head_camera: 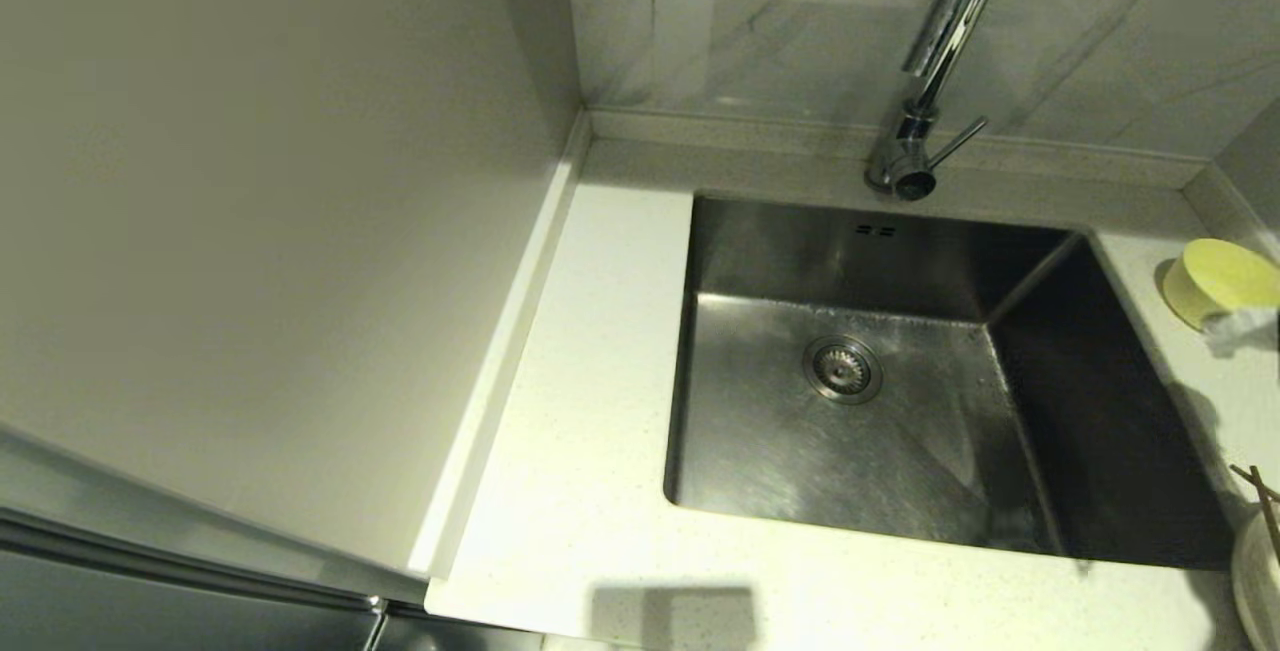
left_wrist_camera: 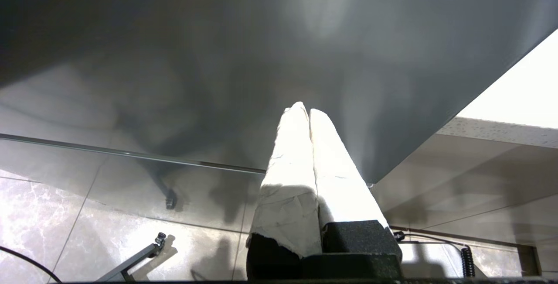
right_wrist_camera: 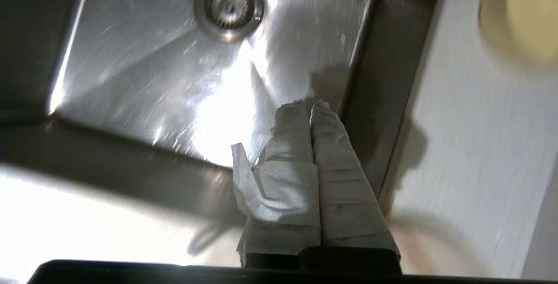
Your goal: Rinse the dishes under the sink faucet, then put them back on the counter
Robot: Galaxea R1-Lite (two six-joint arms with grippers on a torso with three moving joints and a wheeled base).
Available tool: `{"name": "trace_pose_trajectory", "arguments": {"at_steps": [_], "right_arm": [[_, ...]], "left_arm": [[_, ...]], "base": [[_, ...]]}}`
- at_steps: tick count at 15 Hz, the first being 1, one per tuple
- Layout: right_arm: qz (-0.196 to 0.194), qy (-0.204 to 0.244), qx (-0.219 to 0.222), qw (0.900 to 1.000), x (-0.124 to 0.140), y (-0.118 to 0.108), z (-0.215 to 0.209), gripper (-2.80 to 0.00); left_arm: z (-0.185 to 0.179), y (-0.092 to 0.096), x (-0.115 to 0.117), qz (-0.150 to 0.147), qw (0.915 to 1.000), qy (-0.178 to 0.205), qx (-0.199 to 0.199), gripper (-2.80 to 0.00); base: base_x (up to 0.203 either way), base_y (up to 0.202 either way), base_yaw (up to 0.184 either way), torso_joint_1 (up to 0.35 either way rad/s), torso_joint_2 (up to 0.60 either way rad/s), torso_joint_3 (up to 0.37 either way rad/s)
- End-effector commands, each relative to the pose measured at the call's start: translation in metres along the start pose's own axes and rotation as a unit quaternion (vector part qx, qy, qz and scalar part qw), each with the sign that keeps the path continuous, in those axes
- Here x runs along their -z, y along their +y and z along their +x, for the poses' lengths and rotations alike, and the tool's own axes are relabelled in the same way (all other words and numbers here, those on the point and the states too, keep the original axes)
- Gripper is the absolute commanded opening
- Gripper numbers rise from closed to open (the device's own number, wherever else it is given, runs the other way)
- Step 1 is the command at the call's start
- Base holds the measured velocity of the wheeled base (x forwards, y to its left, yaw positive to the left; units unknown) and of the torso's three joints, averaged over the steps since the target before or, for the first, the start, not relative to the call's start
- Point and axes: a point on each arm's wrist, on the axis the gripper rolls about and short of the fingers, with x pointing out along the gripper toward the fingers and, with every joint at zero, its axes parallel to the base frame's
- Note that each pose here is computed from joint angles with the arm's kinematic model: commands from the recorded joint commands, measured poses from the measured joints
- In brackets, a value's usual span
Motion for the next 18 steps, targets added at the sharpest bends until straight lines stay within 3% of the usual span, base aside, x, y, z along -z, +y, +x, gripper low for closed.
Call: {"name": "trace_pose_trajectory", "arguments": {"at_steps": [1,5,7,10,13,18], "right_arm": [[0.005,-0.056,0.017,0.998,0.061,0.034,-0.07,-2.8],[0.017,-0.097,0.031,0.995,0.187,0.069,-0.088,-2.8],[0.011,-0.11,0.036,0.993,0.223,0.075,-0.085,-2.8],[-0.003,-0.093,0.033,0.995,0.235,0.075,-0.085,-2.8],[-0.016,-0.133,-0.008,0.991,0.239,0.075,-0.09,-2.8],[-0.015,-0.195,0.014,0.981,0.246,0.076,-0.099,-2.8]], "left_arm": [[0.0,0.0,0.0,0.0,1.0,-0.001,0.0,-2.8],[0.0,0.0,0.0,0.0,1.0,-0.001,0.0,-2.8],[0.0,0.0,0.0,0.0,1.0,-0.001,0.0,-2.8],[0.0,0.0,0.0,0.0,1.0,-0.001,0.0,-2.8],[0.0,0.0,0.0,0.0,1.0,-0.001,0.0,-2.8],[0.0,0.0,0.0,0.0,1.0,-0.001,0.0,-2.8]], "base": [[0.0,0.0,0.0,0.0,0.0,0.0],[0.0,0.0,0.0,0.0,0.0,0.0],[0.0,0.0,0.0,0.0,0.0,0.0],[0.0,0.0,0.0,0.0,0.0,0.0],[0.0,0.0,0.0,0.0,0.0,0.0],[0.0,0.0,0.0,0.0,0.0,0.0]]}}
